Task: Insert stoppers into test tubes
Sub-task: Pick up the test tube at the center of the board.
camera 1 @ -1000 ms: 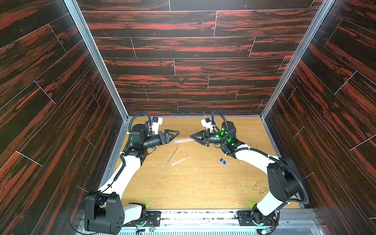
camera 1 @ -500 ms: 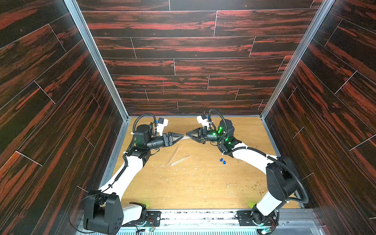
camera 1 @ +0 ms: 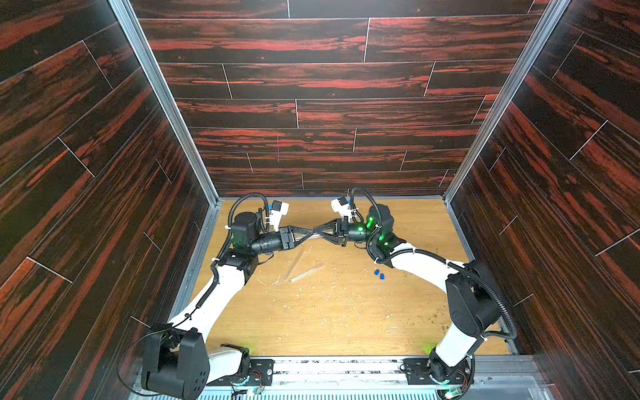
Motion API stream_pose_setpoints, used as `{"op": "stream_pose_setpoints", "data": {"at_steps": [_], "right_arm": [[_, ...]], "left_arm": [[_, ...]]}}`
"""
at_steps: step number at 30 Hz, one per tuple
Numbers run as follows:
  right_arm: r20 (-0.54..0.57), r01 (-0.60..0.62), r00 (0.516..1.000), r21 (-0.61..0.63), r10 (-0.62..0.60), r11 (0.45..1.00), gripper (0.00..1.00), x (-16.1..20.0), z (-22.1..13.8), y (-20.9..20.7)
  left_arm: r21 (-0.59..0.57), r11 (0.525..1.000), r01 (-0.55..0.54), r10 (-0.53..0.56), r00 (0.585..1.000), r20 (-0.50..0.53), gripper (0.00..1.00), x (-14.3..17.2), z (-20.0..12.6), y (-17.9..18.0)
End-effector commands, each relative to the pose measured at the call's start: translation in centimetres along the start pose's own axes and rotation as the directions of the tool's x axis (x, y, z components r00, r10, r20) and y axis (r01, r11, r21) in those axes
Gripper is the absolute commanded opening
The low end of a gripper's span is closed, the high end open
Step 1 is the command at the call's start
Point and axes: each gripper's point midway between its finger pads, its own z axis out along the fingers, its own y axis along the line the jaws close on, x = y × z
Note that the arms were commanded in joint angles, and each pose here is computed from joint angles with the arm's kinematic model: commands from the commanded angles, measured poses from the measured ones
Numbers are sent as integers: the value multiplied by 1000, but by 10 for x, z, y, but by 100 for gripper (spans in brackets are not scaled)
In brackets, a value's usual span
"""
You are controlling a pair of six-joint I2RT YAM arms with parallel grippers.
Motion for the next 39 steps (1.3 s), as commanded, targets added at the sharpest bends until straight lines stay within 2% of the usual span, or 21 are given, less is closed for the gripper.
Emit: {"op": "stream_pose_setpoints", "data": {"at_steps": [1,4,16,24,26,33,39], "right_arm": [[-3,3,1000,-11,-3,1000,3,-4,7,0],[-11,3,1000,-13,-3,1000,3,-4,8,0],[-14,0,1000,-10,0,1000,3,-3,9,-1],[-11,13,1000,-8,-13,1000,4,-4,8,2],[-7,23,1000,3,-23,1000,9,-4,6,2],[33,61,997,71,-63,996,38,-7,-12,3],[88,86,991,149,-100,985,49,-14,-40,2]], "left_arm": [[24,999,-24,24,1000,0,40,0,-1,-11],[24,999,-24,25,1000,-7,39,3,0,-9],[13,1000,-27,27,1000,-11,20,4,-1,-8],[-7,999,-33,33,999,-11,17,4,-2,-4],[-13,999,-34,34,999,-6,16,3,-3,-2],[-33,999,-32,33,999,19,13,-2,-12,2],[-42,998,-39,41,999,29,13,-3,-18,5]]}}
